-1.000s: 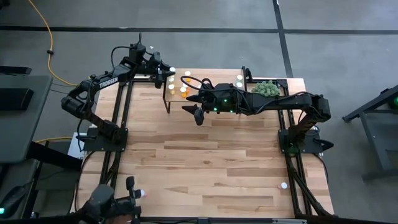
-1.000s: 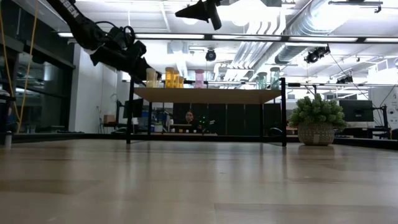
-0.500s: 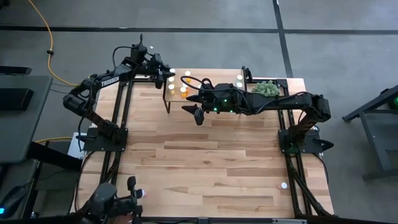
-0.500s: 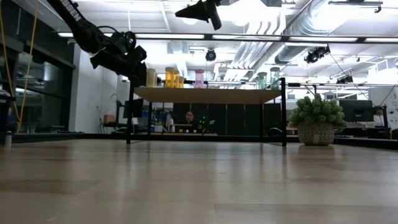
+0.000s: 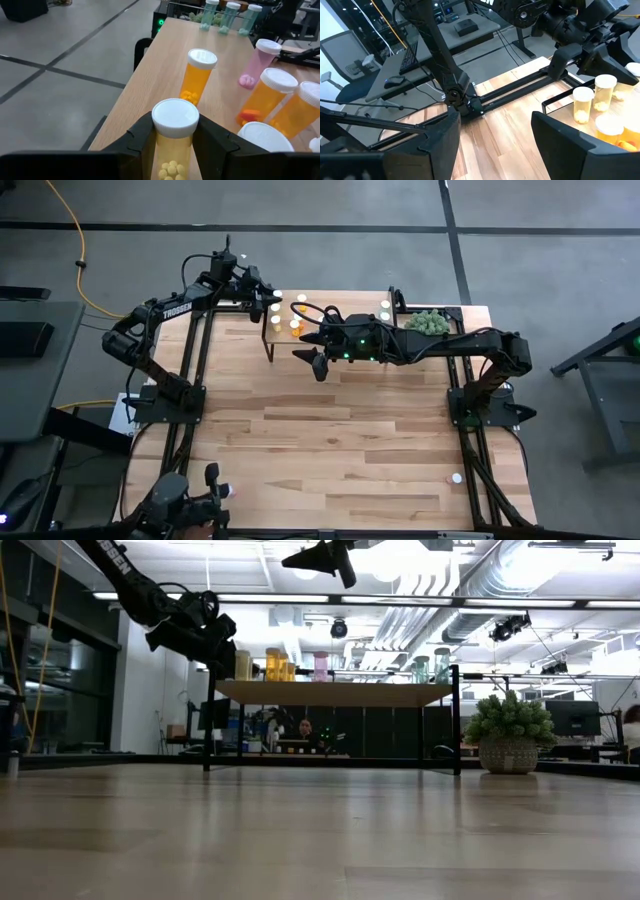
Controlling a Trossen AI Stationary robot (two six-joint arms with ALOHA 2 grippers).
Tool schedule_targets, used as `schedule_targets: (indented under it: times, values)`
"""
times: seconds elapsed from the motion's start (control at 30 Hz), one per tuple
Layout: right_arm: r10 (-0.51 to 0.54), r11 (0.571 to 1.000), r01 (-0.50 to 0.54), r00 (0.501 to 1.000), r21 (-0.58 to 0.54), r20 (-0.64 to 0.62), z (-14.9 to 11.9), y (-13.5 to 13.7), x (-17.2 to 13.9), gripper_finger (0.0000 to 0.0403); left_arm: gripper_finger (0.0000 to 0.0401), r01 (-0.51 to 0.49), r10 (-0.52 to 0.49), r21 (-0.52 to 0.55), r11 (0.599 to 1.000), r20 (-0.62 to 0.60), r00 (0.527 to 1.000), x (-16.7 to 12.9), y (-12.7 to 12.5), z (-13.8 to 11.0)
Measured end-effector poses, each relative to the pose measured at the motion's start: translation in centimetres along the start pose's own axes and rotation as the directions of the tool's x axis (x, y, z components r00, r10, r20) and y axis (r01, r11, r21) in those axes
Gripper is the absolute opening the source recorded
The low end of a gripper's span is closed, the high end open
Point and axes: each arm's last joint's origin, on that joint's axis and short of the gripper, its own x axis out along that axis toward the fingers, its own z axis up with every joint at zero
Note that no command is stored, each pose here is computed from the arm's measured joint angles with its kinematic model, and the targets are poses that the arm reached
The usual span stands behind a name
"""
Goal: Pick and place medicine bottles onto shelf by color
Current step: Put the yellow pill bottle aligned with the other yellow pill bottles on the shelf, then put the left pink pill bottle aligned with the other pink bottle on the shelf
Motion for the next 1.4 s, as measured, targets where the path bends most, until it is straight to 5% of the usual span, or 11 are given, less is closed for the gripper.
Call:
schedule_targets:
  times: [1.1,1.4]
  values:
    - [0.000,1.000,0.000,1.000,0.000,-0.001,0.0,0.0,0.0,0.0236,0.0231,-0.021,0.022,-0.020,1.000,0.040,0.999,-0.6,-0.3,1.0]
    - [0.000,1.000,0.000,1.000,0.000,-0.001,0.0,0.0,0.0,0.0236,0.0241,-0.078,0.073,0.024,0.997,0.173,0.982,-2.1,-1.0,3.7]
